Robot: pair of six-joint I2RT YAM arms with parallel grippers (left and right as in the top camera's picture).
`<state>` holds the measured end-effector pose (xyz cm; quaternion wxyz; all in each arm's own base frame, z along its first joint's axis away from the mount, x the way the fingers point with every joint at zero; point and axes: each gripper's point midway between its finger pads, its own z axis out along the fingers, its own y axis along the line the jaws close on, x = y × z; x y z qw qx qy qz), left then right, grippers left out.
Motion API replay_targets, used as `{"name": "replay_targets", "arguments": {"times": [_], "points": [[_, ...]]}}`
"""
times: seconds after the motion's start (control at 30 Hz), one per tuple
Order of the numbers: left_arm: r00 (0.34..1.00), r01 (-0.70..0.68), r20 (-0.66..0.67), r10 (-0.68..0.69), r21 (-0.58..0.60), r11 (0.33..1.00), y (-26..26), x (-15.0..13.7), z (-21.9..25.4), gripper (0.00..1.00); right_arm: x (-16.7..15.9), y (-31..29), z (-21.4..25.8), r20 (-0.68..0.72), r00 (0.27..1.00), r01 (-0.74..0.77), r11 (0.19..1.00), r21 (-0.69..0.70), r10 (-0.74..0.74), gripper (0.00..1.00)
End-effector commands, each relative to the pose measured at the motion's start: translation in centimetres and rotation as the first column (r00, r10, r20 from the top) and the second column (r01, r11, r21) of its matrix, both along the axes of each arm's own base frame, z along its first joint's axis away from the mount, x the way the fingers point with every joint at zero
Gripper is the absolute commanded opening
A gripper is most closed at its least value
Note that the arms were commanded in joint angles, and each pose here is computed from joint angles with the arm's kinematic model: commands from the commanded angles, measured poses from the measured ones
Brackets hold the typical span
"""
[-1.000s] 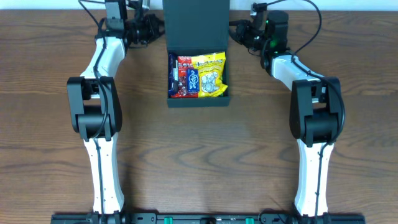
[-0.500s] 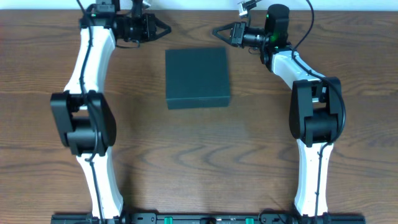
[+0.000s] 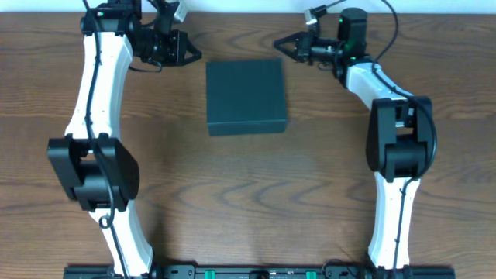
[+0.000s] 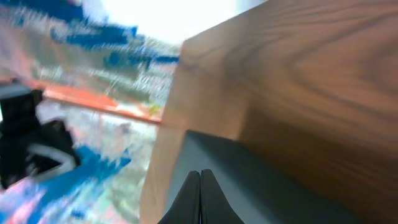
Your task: Pack container
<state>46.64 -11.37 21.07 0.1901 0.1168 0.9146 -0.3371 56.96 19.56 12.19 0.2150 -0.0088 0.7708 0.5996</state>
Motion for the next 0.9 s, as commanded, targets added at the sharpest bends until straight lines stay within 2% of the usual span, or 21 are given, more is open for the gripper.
{"name": "replay_targets", "arguments": {"times": [0.0, 0.23, 0.37, 0.6, 0.7, 0.87], "points": [[0.998, -0.002, 0.068, 0.000, 0.037, 0.999, 0.7, -1.5, 3.5, 0.06, 1.1, -2.9, 1.6, 0.076, 0.996, 0.051, 0.998, -0.022, -0.049, 0.02], [0.989, 0.025, 0.144, -0.033, 0.055, 0.998, 0.7, -5.6, 8.6, 0.06, -1.1, -2.9, 6.6, 0.143, 0.988, -0.067, 0.997, 0.035, 0.062, 0.02], [0.979, 0.006, 0.201, -0.026, 0.099, 0.995, 1.3, -7.6, 11.1, 0.06, -3.4, -2.1, 12.0, 0.234, 0.963, -0.147, 0.988, 0.048, 0.132, 0.02], [0.966, 0.066, 0.239, -0.099, 0.141, 0.988, 1.3, -13.0, 13.9, 0.06, -7.1, -1.7, 20.5, 0.318, 0.939, -0.150, 0.988, 0.030, 0.132, 0.02], [0.963, 0.093, 0.236, -0.128, 0.153, 0.984, 1.2, -15.5, 14.6, 0.06, -9.6, -1.4, 23.7, 0.386, 0.913, -0.132, 0.991, -0.017, 0.128, 0.02], [0.949, 0.090, 0.287, -0.131, 0.150, 0.985, 1.1, -19.2, 16.0, 0.06, -14.1, -1.4, 26.5, 0.448, 0.892, 0.038, 0.976, -0.214, 0.064, 0.01]]}}
